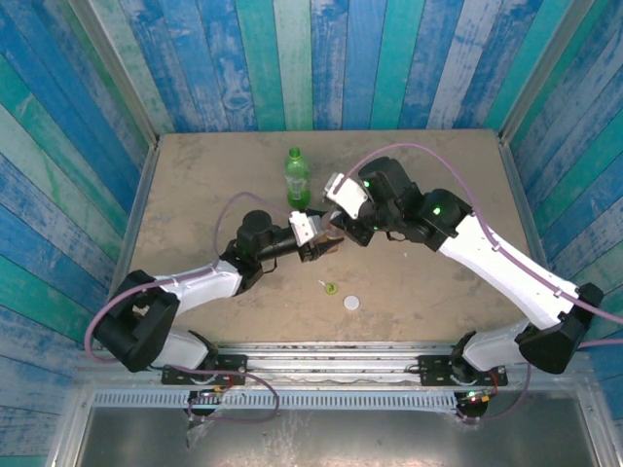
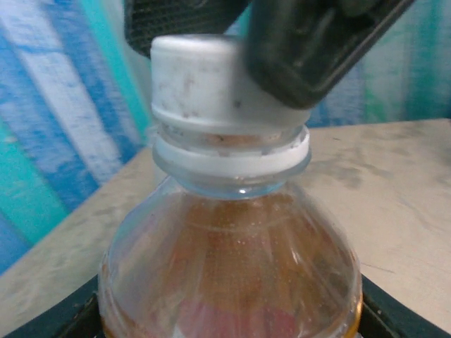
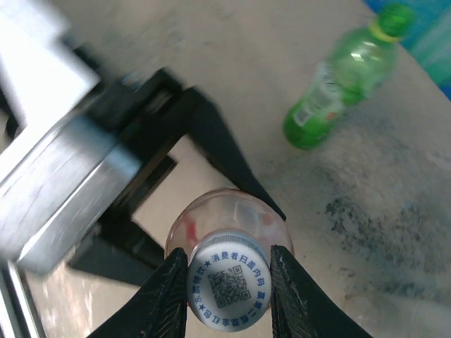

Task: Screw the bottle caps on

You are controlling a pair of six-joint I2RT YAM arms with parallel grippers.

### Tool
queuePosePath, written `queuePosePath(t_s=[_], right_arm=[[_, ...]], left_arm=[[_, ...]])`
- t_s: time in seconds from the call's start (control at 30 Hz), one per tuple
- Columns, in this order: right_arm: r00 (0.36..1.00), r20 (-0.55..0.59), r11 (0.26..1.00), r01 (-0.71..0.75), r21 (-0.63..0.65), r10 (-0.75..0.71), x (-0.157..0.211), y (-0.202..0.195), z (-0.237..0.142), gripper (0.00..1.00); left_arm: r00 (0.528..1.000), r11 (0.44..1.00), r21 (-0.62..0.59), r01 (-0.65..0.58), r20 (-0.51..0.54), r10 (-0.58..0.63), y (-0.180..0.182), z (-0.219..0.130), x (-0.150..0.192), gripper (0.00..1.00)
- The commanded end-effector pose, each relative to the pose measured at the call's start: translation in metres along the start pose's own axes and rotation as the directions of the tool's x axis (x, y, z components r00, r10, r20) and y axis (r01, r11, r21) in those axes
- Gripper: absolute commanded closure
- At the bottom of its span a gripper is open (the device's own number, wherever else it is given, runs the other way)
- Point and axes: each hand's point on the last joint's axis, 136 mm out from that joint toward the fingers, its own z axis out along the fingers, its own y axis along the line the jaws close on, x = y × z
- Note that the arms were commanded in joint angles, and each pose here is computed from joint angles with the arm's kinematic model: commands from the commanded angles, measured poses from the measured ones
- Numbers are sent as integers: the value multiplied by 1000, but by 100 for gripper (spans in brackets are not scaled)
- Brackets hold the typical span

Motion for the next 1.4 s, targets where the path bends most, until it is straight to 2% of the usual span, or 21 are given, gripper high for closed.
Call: queuePosePath(t_s=[0.0,0.07,0.2,0.33,0.47,0.53,0.63,0.8,0.9,1.07,1.2,1.37], right_arm=[[919,-77,910,-367,195,387,38,-18,16,94],[871,-64,852,-458,253,487,42,-21,15,94],[846,-58,804,-479,352,530,40,-35,10,92],[863,-47,825,-462,326,502,25,-34,11,90],[919,-68,901,-363,238,389,10,-24,4,69],[959,-65,951,-264,160,277,2,-14,-3,58],[992,-21,990,-120,73,122,-7,-3,-16,50],[996,58,997,70,-18,-69,0,-1,-28,45],[954,193,946,264,-188,-228,6,22,-37,40],[797,426,780,564,-271,-428,18,53,-54,37],[739,487,701,644,-306,-466,23,63,-55,43],[745,484,666,649,-368,-458,26,67,-48,53]], left_arm=[[986,953,-300,-30,146,77,45,-4,-45,43],[986,941,-328,-86,110,128,39,-1,-42,44],[980,906,-386,-173,29,199,31,-4,-30,44],[981,902,-394,-178,7,196,30,-10,-22,44],[984,926,-337,-169,-8,176,17,-12,-14,43],[986,942,-293,-164,-28,163,9,-13,-5,43],[993,974,-193,-119,-37,114,-5,-15,4,43],[1000,1000,3,-20,-10,20,-26,-20,8,43],[999,988,155,24,26,-28,-41,-22,-1,44],[998,913,408,4,52,-28,-72,-23,-12,43],[997,851,525,-22,74,-19,-84,-24,-19,43],[995,826,561,-44,97,-13,-88,-23,-23,43]])
